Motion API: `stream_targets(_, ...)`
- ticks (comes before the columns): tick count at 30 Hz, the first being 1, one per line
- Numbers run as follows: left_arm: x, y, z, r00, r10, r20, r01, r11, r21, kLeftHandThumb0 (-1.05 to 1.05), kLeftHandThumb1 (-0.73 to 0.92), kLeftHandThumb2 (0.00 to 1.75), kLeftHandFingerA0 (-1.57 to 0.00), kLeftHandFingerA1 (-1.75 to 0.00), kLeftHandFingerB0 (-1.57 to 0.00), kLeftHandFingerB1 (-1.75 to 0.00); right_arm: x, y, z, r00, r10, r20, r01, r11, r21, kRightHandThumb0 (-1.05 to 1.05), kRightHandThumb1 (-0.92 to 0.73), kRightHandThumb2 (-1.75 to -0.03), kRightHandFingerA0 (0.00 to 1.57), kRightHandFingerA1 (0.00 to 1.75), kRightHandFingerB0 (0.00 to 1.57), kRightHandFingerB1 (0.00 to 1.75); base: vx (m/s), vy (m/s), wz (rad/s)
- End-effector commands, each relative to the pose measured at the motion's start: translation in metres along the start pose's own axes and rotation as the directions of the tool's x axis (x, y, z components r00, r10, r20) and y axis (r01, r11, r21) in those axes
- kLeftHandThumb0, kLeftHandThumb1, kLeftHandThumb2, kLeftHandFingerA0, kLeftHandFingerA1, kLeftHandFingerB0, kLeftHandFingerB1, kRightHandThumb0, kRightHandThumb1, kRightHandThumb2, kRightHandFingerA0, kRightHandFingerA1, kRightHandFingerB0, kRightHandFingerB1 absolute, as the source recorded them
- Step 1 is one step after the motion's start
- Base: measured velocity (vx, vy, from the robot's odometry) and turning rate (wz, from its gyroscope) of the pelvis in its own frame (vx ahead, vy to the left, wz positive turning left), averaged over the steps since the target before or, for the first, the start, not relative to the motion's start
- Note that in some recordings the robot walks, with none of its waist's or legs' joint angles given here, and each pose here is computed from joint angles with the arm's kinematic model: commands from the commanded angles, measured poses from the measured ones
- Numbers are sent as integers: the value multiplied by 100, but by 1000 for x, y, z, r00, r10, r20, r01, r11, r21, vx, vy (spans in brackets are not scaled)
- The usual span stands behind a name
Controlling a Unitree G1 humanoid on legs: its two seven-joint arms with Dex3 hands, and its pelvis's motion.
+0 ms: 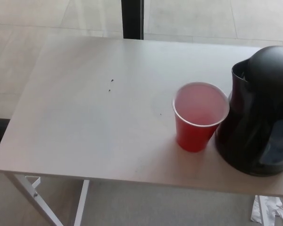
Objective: The robot uses its right hand to lift up a kettle kept on the middle of the desk by its handle and tilt it into a glass kept next to it to pour out water
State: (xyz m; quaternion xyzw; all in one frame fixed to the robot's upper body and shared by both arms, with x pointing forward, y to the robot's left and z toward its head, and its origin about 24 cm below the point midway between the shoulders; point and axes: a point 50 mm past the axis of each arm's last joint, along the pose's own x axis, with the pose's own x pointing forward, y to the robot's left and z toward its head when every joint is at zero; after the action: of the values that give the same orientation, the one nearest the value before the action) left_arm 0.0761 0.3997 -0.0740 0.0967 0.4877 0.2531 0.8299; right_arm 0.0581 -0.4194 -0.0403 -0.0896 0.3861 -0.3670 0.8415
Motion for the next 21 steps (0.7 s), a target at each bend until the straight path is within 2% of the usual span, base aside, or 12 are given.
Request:
stream_targets(1, -11, 64, 37, 972, 80, 222, 20, 910, -413, -105, 26, 116, -105, -146, -74, -170, -15, -101, 59, 927, -346, 143, 153, 700, 697, -79, -48, -90, 1, 63, 0, 32, 0, 0, 0)
stream_targets(3, -11, 64, 38, 971, 78, 227, 28, 903, -428, -105, 42, 103, -102, -139, -71, -175, -18, -106, 67, 914, -380, 144, 163, 667, 727, -81, -51, -93, 1, 63, 0, 36, 0, 0, 0)
stream_targets(5, -11, 65, 39, 971, 79, 227, 32, 894, -447, -105, 19, 113, -106, -149, -72, -173, -20, -114, 84, 900, -398, 180, 157, 679, 717, -82, -54, -97, 3, 65, 0, 35, 0, 0, 0)
stream_targets(6, -11, 66, 40, 970, 79, 232, 36, 890, -454, -105, 27, 115, -102, -148, -72, -169, -21, -114, 92, 897, -386, 216, 125, 690, 713, -96, -68, -60, 0, 100, 0, 31, 0, 0, 0)
stream_targets(8, -11, 66, 41, 969, 79, 235, 38, 889, -456, -105, 28, 118, -105, -142, -61, -171, -22, -112, 107, 884, -374, 280, 93, 728, 679, -92, -60, -72, 0, 77, 0, 51, 0, 0, 0)
stream_targets(9, -11, 67, 42, 969, 84, 231, 33, 887, -461, -105, 28, 118, -115, -136, -69, -171, -23, -111, 116, 884, -350, 309, 73, 757, 650, -87, -60, -103, 1, 56, 0, 29, 0, 0, 0)
stream_targets(11, -11, 67, 42, 970, 91, 224, 25, 883, -469, -105, 45, 97, -111, -129, -73, -174, -25, -106, 137, 878, -285, 385, -10, 793, 609, -100, -63, -100, 0, 45, 0, 17, 0, 0, 0)
stream_targets(14, -11, 69, 42, 970, 92, 227, 27, 881, -472, -105, 40, 110, -102, -137, -71, -174, -33, -96, 168, 845, -176, 506, -154, 824, 545, -95, -56, -99, 0, 46, 0, 26, 0, 0, 0)
stream_targets(15, -11, 69, 41, 970, 92, 226, 29, 877, -480, -105, 23, 115, -87, -144, -56, -175, -41, -88, 185, 823, -129, 554, -183, 862, 473, -97, -61, -68, 0, 82, 1, 50, 0, 0, 0)
stream_targets(17, -11, 69, 41, 970, 92, 224, 33, 866, -499, -105, 43, 103, -104, -137, -69, -174, -51, -74, 208, 781, -39, 624, -229, 911, 344, -93, -56, -99, 0, 67, 6, 33, 0, 0, 0)
stream_targets(20, -11, 69, 41, 969, 85, 233, 39, 875, -482, -105, 43, 107, -107, -133, -73, -174, -64, -49, 234, 735, 107, 670, -357, 901, 248, -90, -51, -56, 25, 80, 22, 61, 0, 0, 0)
stream_targets(21, -11, 70, 42, 969, 87, 230, 36, 875, -482, -105, 26, 115, -106, -135, -75, -165, -67, -42, 238, 721, 162, 674, -388, 900, 199, -93, -38, -71, 32, 79, 24, 61, 0, 0, 0)
